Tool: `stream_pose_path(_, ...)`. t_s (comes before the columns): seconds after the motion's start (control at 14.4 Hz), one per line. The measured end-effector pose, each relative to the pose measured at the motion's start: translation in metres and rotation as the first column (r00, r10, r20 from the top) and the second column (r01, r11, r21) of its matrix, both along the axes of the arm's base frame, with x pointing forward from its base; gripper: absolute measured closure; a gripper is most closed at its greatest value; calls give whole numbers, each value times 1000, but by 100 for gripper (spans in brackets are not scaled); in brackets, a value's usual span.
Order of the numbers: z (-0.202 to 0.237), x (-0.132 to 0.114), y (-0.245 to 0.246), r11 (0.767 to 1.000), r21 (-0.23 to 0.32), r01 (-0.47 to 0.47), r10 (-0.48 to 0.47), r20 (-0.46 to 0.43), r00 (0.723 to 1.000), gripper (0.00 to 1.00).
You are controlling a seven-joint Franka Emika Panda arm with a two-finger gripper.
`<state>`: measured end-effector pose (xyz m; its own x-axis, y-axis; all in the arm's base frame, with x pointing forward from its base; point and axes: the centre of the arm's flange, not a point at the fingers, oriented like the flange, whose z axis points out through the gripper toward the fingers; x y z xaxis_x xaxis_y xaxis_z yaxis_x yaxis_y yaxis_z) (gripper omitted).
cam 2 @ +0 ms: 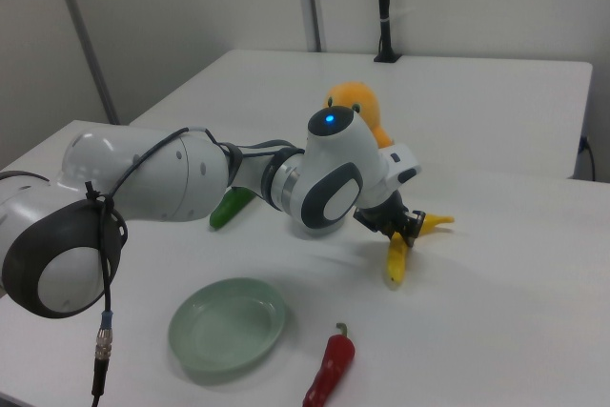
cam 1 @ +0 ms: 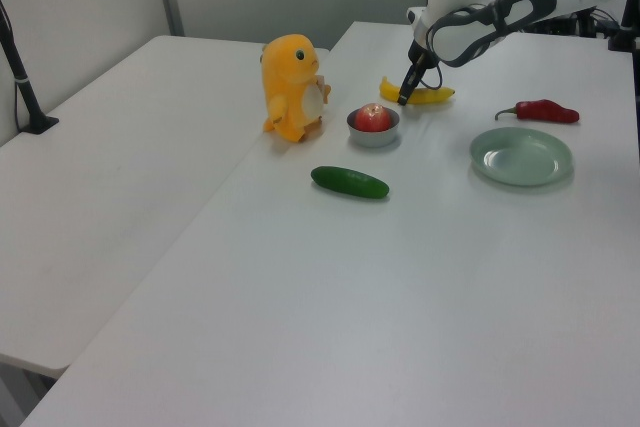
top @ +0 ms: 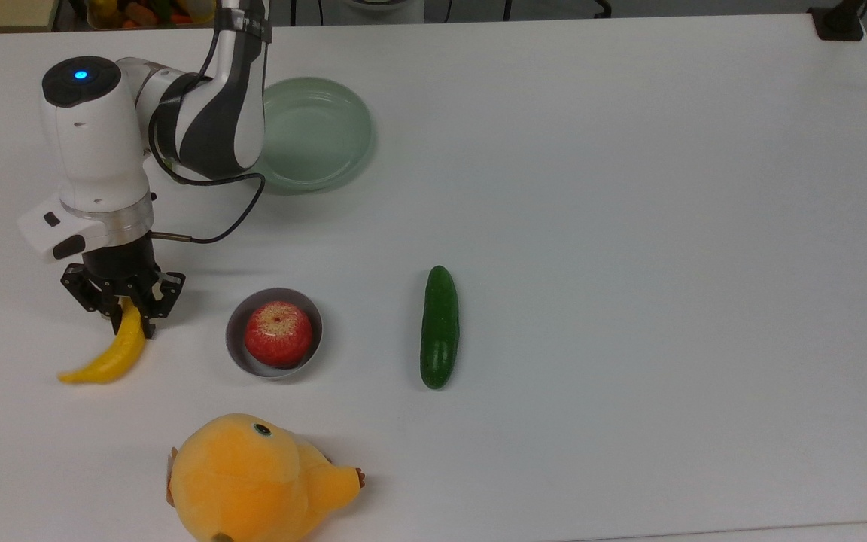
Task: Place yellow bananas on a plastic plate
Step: 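Lower the gripper onto the yellow banana and close it, then lift the banana and carry it over the pale green plate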
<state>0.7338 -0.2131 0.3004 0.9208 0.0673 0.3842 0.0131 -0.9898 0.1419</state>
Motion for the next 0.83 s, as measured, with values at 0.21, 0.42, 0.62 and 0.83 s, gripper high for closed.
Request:
stream_pose_path(0.21,0,0,0,1000,0,0,0,0,1000,70)
stream_pose_path(0.42,17,3,0,1000,-7,0,1,26,1000,70)
stream_pose_path(0.62,73,-7,6,1000,24,-2,2,-30,1000,70)
stream_pose_path(0.83,148,-43,29,995,102,-12,33,-205,978,70)
